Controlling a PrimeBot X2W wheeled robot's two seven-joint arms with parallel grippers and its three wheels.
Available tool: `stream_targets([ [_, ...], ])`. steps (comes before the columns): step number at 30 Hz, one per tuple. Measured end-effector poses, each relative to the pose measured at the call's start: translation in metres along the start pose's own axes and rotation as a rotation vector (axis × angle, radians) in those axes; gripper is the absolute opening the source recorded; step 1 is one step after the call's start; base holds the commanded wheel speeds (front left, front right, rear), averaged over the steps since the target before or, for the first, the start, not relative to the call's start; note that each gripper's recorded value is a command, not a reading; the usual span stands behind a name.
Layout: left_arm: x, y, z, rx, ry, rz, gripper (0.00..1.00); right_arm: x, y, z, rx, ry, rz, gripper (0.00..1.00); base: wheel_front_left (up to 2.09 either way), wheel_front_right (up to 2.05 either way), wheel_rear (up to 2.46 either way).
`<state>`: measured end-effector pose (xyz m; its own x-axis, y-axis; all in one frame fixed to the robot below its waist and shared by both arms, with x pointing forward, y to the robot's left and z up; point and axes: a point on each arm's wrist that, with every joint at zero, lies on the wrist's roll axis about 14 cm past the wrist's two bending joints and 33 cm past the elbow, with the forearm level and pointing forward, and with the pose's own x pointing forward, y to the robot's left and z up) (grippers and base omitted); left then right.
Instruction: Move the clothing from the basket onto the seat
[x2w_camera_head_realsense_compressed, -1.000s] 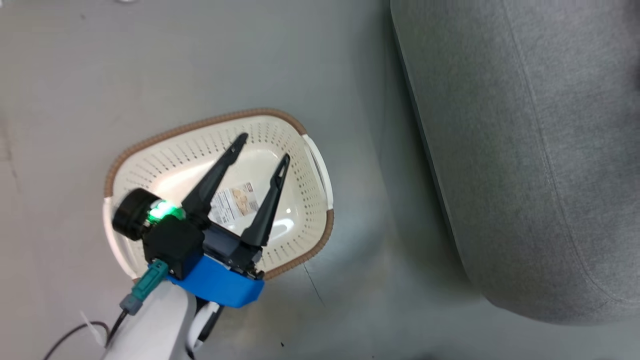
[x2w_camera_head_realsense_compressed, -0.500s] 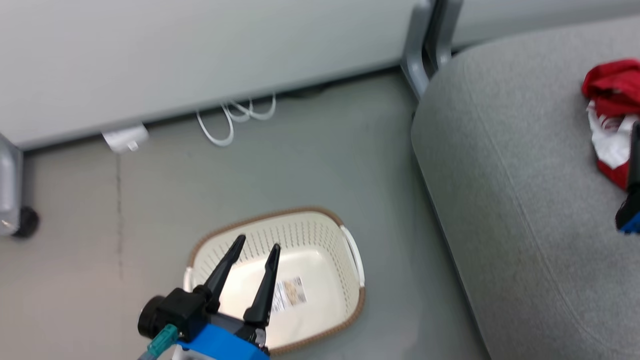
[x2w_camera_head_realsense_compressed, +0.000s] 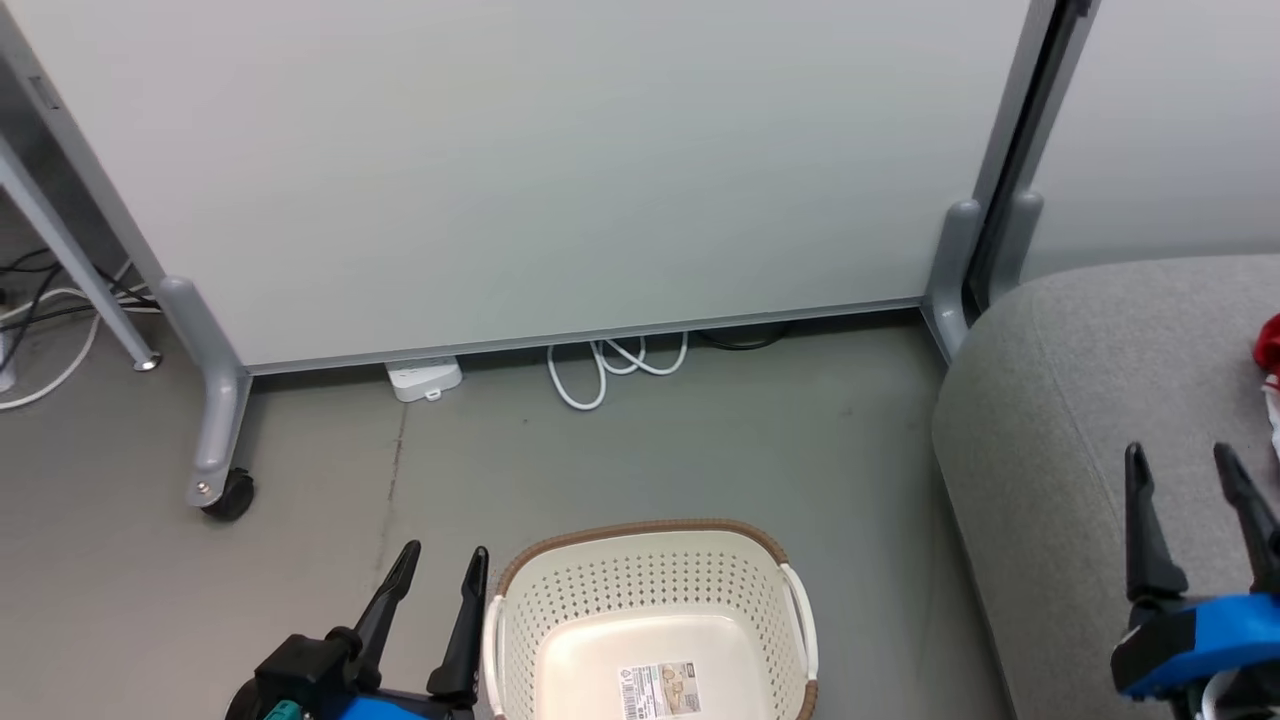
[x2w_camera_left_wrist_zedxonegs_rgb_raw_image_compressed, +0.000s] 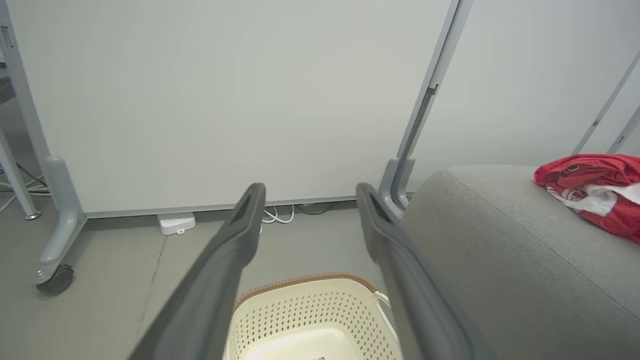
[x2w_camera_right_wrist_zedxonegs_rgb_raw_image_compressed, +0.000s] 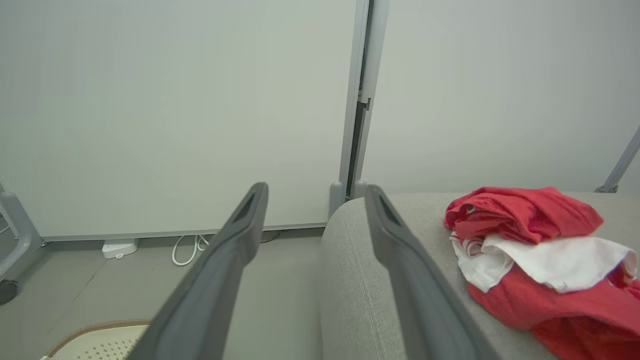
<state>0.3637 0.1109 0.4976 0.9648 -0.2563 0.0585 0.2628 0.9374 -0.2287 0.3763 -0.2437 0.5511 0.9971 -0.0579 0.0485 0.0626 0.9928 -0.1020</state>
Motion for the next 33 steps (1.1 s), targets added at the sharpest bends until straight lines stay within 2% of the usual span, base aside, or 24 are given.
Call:
stream_targets([
  [13, -0.03, 0.046, 0.004, -0.007, -0.016, 0.161, 1.0, -0.03, 0.052, -0.021, 0.045, 0.055, 0.108, 1.0, 0.0, 0.0, 0.0],
  [22, -0.035, 0.054, -0.003, -0.015, 0.001, 0.201, 1.0, -0.031, 0.064, -0.027, 0.033, 0.074, 0.14, 1.0, 0.0, 0.0, 0.0],
  [33, -0.04, 0.057, -0.003, -0.008, -0.003, 0.22, 1.0, -0.033, 0.067, -0.036, 0.07, 0.088, 0.147, 1.0, 0.0, 0.0, 0.0],
])
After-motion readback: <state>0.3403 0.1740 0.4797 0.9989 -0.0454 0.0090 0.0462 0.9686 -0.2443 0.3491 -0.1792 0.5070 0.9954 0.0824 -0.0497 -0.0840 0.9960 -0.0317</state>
